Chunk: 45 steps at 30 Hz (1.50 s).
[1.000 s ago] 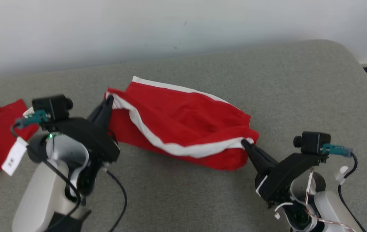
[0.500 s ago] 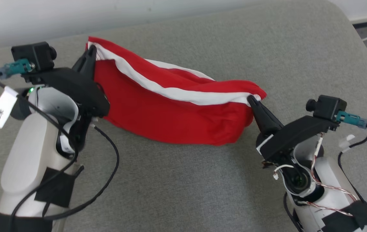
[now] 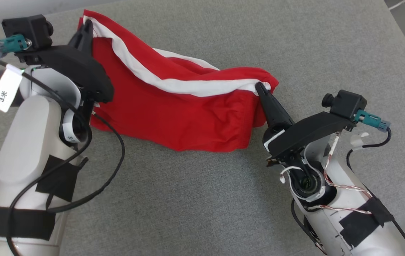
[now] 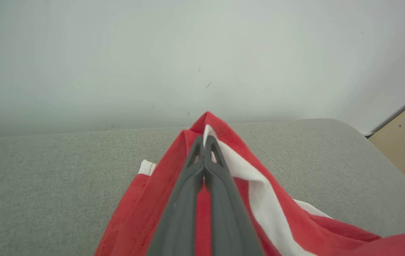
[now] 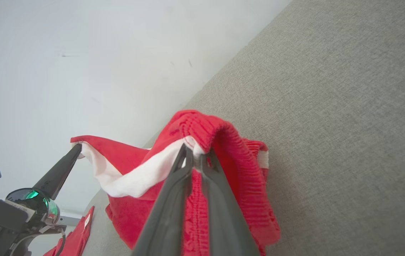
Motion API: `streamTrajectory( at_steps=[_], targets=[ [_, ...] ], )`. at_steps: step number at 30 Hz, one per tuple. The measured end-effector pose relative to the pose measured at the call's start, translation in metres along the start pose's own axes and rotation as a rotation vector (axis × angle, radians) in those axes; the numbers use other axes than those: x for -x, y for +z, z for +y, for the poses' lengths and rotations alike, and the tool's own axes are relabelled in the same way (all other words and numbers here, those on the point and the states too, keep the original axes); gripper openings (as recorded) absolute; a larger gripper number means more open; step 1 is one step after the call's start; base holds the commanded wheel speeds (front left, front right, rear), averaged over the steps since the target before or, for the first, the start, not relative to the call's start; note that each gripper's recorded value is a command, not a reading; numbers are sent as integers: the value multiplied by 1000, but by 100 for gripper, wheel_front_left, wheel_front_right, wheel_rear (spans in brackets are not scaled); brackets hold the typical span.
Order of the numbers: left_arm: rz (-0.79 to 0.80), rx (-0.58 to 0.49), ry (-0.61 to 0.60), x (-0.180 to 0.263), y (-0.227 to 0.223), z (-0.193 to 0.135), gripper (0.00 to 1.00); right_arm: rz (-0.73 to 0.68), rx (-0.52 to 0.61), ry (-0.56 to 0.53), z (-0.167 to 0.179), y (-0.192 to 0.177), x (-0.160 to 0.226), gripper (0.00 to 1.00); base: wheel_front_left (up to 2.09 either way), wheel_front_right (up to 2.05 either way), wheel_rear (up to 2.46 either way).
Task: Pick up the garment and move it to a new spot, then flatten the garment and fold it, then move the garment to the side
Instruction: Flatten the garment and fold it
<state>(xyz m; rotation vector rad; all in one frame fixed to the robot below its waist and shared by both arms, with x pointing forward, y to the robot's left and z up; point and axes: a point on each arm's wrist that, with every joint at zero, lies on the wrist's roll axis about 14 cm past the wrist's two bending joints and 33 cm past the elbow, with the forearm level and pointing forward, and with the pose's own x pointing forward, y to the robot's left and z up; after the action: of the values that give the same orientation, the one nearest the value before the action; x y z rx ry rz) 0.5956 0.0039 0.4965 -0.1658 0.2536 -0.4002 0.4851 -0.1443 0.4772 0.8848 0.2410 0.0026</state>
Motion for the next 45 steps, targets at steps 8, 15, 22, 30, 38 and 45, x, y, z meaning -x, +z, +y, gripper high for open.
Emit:
streamTrajectory(
  at_steps=[8,15,22,30,38,45],
  targets=[
    [15,-55,29,-14,-12,10,76,-22,-40,-17,-4,-4,-11,100,0,0,0],
    [25,-104,37,-13,-20,14,100,-50,-59,-24,-3,-4,-15,100,0,0,0],
    [-3,-125,57,-4,-11,20,100,-83,-66,-34,-2,0,-11,100,0,0,0],
    [-22,-146,49,14,-5,14,100,-97,-1,-68,-9,6,0,100,0,0,0],
    [1,-185,38,47,-13,7,100,-134,123,-83,-17,21,26,100,0,0,0],
    [5,-216,2,79,-15,-7,100,-150,183,-87,-22,24,54,100,0,0,0]
  ],
)
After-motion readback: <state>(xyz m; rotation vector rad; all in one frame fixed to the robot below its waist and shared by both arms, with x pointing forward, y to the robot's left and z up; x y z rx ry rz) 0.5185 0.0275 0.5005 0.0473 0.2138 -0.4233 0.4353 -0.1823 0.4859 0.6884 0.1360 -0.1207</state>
